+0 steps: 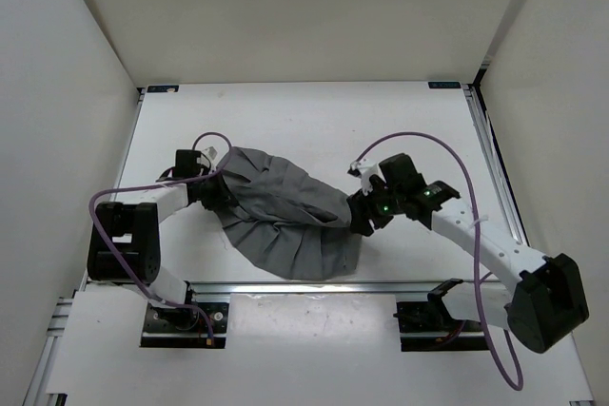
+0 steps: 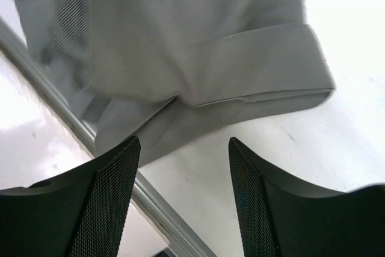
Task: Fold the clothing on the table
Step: Flatten the skirt out
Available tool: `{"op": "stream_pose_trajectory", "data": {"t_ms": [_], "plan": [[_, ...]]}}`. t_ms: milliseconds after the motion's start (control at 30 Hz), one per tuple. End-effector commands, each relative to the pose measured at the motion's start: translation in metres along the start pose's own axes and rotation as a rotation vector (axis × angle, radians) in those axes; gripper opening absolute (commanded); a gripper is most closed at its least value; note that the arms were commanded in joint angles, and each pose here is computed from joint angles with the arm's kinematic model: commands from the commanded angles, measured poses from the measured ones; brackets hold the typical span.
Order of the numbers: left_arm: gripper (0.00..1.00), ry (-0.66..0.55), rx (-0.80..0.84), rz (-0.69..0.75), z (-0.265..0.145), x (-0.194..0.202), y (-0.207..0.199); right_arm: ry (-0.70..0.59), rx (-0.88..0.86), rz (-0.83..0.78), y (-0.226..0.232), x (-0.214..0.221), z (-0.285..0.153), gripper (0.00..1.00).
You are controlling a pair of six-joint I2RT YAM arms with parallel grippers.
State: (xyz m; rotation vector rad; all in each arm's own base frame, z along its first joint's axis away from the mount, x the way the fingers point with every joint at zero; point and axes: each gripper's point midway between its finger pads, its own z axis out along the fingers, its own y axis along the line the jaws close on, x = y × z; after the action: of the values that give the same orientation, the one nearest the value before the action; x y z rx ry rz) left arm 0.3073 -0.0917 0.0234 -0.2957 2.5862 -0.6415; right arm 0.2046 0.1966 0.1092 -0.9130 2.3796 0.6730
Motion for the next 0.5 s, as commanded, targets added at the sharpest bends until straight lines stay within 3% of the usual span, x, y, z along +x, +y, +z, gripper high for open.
{"op": "stream_pose_trajectory", "data": {"t_ms": [0,467], "plan": [[0.00,-0.034,0.025,0.026,-0.003,-0.020,-0.011,-0.004,0.074,-0.178,-0.003,0.004,-0.006,0.66],[0.00,-0.029,0.018,0.009,0.000,-0.022,-0.010,-0.048,-0.081,-0.236,0.032,-0.020,0.019,0.62]]}}
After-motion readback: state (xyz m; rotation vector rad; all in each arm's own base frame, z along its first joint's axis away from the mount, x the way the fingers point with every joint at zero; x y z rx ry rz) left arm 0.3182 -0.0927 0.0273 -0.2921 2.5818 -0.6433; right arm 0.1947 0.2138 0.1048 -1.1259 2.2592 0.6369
